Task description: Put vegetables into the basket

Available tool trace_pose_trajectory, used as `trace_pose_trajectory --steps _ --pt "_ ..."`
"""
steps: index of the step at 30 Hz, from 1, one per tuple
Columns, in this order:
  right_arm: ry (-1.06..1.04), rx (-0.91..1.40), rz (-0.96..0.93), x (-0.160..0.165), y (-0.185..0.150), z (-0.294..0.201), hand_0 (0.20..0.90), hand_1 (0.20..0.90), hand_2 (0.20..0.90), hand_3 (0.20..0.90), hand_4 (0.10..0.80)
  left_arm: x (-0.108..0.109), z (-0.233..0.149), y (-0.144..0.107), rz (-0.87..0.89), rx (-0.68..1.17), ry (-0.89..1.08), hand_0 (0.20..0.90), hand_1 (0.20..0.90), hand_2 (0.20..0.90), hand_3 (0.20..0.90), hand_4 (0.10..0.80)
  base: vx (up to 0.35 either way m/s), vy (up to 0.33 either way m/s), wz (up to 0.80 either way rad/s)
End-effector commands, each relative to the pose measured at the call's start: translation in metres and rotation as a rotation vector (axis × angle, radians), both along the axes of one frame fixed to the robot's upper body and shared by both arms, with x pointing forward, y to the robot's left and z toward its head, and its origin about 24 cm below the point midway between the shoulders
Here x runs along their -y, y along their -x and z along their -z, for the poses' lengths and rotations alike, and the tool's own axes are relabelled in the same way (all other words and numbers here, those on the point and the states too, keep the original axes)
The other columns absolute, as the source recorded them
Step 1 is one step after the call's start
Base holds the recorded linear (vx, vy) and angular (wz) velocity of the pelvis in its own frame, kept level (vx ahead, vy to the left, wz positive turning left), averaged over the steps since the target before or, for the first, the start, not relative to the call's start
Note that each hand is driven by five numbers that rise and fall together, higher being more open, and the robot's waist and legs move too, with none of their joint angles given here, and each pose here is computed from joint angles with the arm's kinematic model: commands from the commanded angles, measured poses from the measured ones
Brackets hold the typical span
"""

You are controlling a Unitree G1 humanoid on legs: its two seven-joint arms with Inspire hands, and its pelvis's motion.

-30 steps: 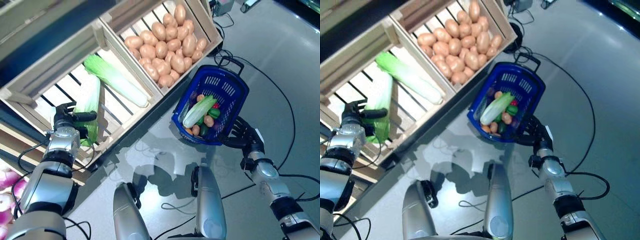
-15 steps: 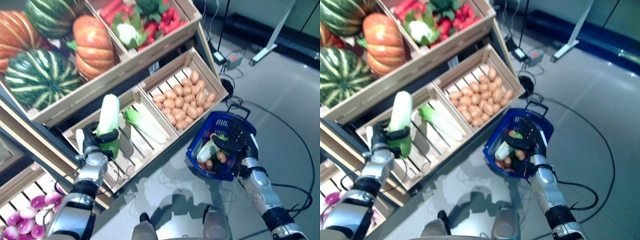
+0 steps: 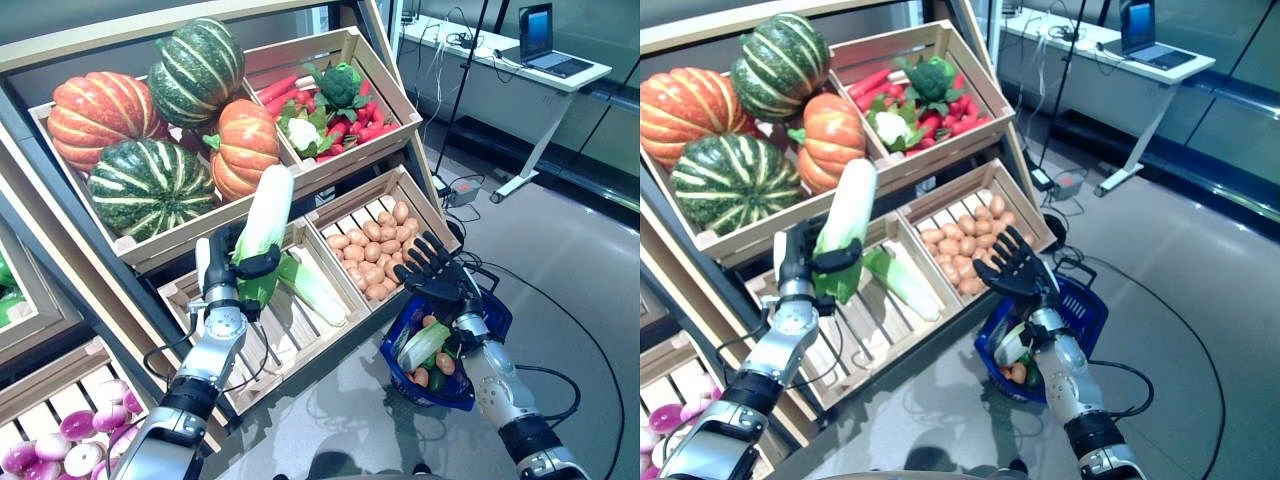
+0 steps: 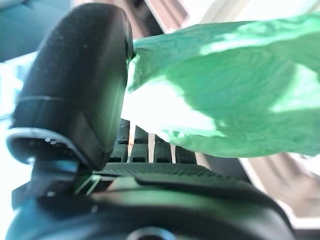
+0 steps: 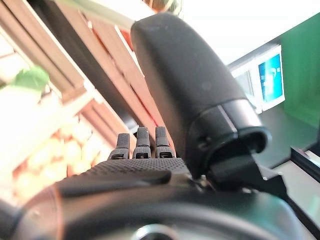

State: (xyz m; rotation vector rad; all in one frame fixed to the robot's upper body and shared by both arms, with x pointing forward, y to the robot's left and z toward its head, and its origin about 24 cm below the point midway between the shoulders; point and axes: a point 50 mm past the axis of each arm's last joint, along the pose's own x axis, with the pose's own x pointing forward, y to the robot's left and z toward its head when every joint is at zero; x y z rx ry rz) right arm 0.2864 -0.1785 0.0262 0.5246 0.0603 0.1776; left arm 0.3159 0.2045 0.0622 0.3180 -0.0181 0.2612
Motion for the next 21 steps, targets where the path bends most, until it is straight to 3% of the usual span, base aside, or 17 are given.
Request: trace_pose_trajectory --steps 1,16,21 --pt "-0.101 0.284 -0.090 -0.018 -0.035 -0.076 0.900 0.900 0.900 0.900 0.800 0.031 -0.076 -0.017 0.232 0.354 -0.120 0.300 0.300 0.300 0.300 0.400 0.007 -0.048 0.02" --pt "-0.230 0.286 -0.145 -0.039 -0.066 -0.122 0.900 0.900 0.900 0.900 0.800 0.092 -0.100 -0.006 0.550 0.463 -0.198 0.300 0.300 0.300 0.300 0.400 0.033 -0.020 0.01" --pt "-0.262 0.283 -0.157 -0.044 -0.070 -0.127 0.900 0.900 0.900 0.900 0.800 0.100 -0.105 -0.002 0.587 0.498 -0.202 0.300 0.300 0.300 0.300 0.400 0.025 -0.007 0.01"
